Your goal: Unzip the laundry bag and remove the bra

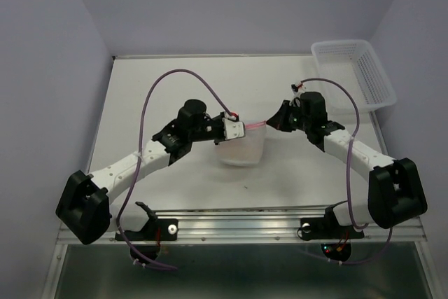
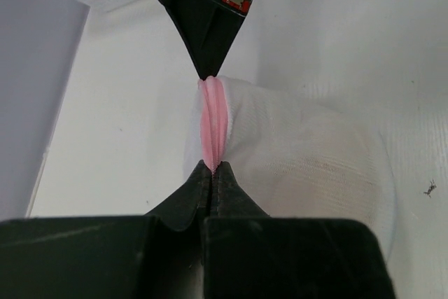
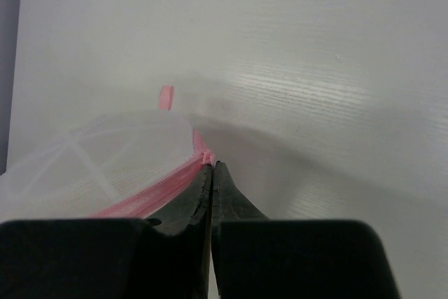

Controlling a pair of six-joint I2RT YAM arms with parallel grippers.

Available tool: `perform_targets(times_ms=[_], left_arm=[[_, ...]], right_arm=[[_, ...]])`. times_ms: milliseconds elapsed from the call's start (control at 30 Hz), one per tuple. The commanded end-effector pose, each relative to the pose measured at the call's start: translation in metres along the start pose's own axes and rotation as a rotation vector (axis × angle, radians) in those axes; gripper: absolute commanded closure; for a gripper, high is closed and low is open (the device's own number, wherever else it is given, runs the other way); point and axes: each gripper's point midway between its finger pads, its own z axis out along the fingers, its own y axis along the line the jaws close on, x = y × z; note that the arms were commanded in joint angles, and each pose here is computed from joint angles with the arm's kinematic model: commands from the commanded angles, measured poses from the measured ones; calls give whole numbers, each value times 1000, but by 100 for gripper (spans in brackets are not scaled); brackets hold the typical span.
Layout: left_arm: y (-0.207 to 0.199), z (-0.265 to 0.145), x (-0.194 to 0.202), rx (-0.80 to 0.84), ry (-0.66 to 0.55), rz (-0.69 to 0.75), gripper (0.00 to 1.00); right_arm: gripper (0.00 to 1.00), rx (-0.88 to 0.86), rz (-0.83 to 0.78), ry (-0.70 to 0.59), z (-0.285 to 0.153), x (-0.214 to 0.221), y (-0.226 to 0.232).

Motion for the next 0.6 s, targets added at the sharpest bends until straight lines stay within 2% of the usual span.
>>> perform_targets(times_ms=[0,33,133,300,467,500,533,567], left_arm=[[22,-10,-38,-96,-120,52,100],[22,-3,-26,-105,-91,-27,91],[21,12,-12,-93,-51,-176,85],[35,26,15,-192,9,-296,85],[78,43,56,-397,143,-349,95],[91,46,49,-420,127,-366,95],[93,52,56,-422,142,-380,93],[101,53,53,-444,144,-402,84]], right_arm=[[99,83,-76,-151,-5,-37,-28],[99,70,-100,-192,-15,-49,-20],[99,68,-128,-243,-31,-65,-10],[99,-31,-158,-304,-58,-80,21],[99,-44,-205,-364,-80,-93,33],[99,-41,-205,-379,-81,-95,33],[99,-52,-211,-376,-80,-93,35],[99,-56,-204,-368,-75,-88,36]])
